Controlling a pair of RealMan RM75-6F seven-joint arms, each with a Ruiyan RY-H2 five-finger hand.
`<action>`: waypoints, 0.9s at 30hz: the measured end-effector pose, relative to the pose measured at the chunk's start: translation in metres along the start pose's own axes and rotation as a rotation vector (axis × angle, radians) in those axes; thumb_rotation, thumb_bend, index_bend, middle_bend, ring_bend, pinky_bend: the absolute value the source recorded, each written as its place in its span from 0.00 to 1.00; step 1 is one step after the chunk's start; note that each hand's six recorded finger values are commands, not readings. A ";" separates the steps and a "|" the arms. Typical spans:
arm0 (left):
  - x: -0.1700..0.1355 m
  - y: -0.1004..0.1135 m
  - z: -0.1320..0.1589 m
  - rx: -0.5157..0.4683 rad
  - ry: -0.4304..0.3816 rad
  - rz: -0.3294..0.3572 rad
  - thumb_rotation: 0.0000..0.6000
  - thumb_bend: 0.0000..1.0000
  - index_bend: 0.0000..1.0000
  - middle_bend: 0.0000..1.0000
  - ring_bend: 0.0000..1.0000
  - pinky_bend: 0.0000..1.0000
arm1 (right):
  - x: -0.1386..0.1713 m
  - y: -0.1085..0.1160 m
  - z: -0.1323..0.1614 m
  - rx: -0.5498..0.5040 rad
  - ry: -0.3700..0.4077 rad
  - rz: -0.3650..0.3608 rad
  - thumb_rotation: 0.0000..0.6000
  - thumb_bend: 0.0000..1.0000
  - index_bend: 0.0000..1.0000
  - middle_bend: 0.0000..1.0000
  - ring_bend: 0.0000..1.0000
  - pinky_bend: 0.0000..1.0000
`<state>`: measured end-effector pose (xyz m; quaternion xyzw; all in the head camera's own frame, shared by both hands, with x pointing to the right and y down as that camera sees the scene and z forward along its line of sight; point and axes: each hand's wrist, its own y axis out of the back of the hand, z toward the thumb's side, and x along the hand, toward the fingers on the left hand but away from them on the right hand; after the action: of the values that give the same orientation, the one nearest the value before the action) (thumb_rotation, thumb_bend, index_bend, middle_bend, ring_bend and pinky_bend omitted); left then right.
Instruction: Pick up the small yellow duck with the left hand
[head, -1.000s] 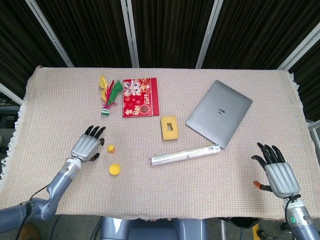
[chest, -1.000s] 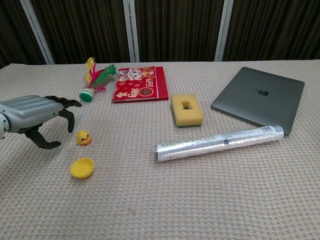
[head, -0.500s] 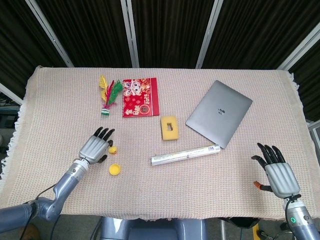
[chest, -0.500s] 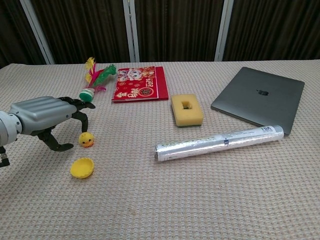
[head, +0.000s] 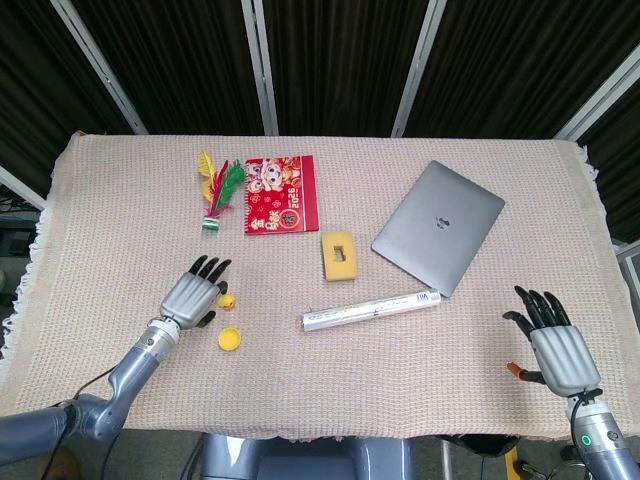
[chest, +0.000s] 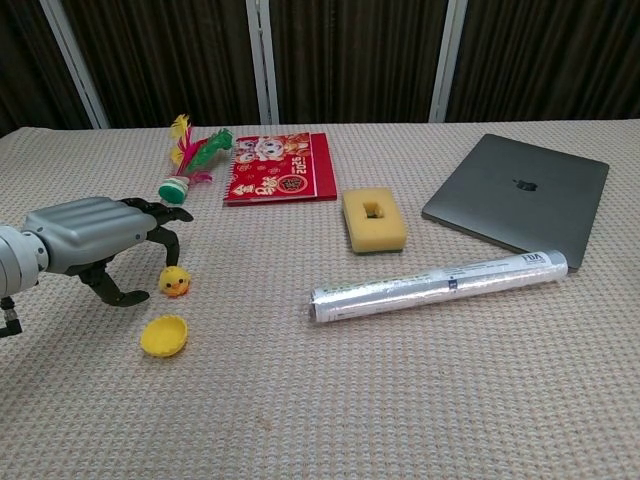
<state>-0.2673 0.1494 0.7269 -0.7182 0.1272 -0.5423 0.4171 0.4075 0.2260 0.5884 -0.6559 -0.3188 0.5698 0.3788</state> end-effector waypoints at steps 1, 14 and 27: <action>0.001 0.000 0.001 0.001 0.000 0.001 1.00 0.34 0.35 0.00 0.00 0.05 | 0.000 0.000 0.000 0.000 0.000 0.001 1.00 0.00 0.28 0.01 0.00 0.00; 0.011 -0.003 0.010 0.000 -0.017 0.013 1.00 0.34 0.34 0.00 0.00 0.05 | 0.000 0.000 0.000 -0.004 -0.001 0.006 1.00 0.00 0.28 0.01 0.00 0.00; 0.013 -0.005 0.018 0.005 -0.032 0.011 1.00 0.37 0.38 0.00 0.00 0.05 | 0.000 -0.001 0.000 -0.007 0.000 0.010 1.00 0.00 0.28 0.01 0.00 0.00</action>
<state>-0.2475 0.1527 0.7375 -0.7248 0.1232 -0.5289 0.4239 0.4076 0.2264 0.5889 -0.6587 -0.3175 0.5705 0.3739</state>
